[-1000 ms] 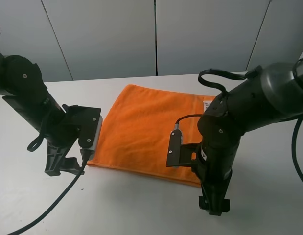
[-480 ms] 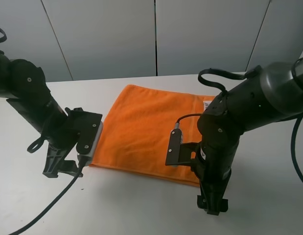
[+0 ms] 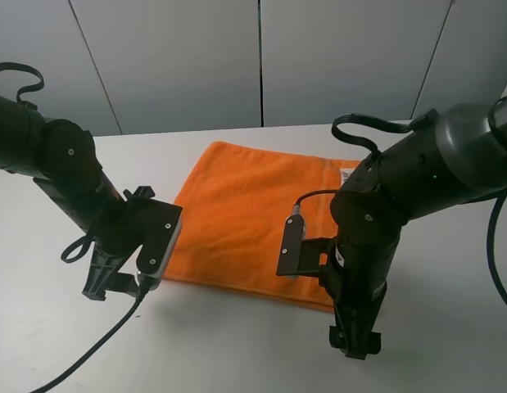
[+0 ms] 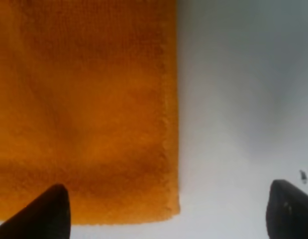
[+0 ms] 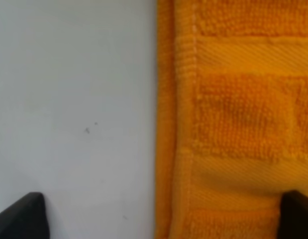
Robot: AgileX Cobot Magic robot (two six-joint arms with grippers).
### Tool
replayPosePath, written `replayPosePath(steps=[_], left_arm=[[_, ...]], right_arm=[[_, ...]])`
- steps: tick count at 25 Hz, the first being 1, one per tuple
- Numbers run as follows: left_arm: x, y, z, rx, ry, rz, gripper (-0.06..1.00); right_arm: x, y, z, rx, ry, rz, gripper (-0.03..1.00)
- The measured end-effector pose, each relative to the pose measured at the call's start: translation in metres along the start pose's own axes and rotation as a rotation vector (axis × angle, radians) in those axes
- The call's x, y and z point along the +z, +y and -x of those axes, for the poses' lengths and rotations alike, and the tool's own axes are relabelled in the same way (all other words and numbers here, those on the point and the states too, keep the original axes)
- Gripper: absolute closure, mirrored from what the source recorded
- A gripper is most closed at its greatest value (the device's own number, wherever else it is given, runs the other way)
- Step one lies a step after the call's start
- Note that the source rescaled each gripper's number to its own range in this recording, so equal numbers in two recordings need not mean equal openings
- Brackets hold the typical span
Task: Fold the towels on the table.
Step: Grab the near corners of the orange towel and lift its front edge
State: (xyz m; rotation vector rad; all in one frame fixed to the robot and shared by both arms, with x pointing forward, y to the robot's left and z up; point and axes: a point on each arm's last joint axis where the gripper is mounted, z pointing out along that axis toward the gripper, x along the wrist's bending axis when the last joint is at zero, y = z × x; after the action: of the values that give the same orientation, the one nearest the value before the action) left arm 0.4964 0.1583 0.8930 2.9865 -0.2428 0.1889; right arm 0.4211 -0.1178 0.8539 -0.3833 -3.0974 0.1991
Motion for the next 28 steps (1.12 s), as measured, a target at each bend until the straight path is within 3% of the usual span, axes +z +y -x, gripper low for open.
replayPosePath(steps=[28], left_arm=[[0.034,0.002,-0.001,-0.115,-0.046,0.015,-0.06]], right_arm=[[0.001,0.000,0.000,0.003,0.002,0.001,-0.03]])
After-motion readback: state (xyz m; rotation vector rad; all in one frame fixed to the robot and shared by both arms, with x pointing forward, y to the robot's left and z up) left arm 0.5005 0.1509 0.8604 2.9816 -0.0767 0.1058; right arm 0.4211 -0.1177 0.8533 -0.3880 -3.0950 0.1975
